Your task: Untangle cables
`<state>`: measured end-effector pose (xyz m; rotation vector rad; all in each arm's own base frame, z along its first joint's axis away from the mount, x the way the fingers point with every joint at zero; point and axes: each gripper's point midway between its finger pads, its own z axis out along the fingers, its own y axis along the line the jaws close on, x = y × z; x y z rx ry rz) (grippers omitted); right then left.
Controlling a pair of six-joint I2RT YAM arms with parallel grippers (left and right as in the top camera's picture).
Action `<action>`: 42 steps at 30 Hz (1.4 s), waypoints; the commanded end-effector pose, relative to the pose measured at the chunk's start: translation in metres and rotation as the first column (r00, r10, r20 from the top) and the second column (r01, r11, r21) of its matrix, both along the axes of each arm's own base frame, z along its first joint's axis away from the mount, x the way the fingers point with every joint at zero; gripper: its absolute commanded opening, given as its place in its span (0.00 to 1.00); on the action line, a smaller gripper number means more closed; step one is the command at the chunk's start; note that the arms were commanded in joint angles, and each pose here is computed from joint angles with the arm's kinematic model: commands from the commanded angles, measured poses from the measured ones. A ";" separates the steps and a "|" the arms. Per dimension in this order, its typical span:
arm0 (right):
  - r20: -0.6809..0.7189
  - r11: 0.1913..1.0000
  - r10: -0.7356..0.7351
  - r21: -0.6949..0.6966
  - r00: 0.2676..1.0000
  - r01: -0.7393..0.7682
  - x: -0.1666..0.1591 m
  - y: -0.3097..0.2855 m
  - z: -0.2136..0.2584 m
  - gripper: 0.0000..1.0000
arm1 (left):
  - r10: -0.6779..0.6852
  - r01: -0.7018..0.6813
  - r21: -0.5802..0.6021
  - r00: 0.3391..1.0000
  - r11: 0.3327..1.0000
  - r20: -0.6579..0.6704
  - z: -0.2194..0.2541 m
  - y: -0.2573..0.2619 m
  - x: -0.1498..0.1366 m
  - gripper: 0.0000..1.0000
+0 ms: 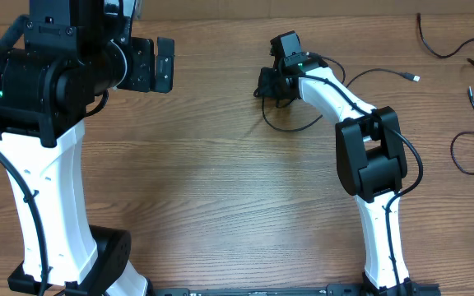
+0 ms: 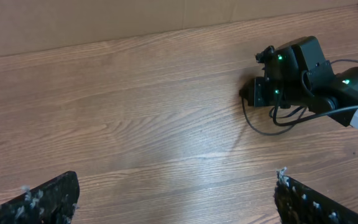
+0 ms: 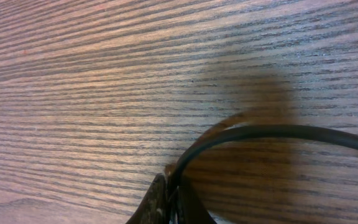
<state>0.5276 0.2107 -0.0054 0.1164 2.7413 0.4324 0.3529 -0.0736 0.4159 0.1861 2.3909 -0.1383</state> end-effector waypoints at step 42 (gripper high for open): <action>0.505 0.996 -0.052 -0.042 0.861 0.085 -0.086 -0.118 0.388 0.04 | -0.043 0.043 -0.011 0.999 0.999 0.012 0.004 -0.007 -0.004 1.00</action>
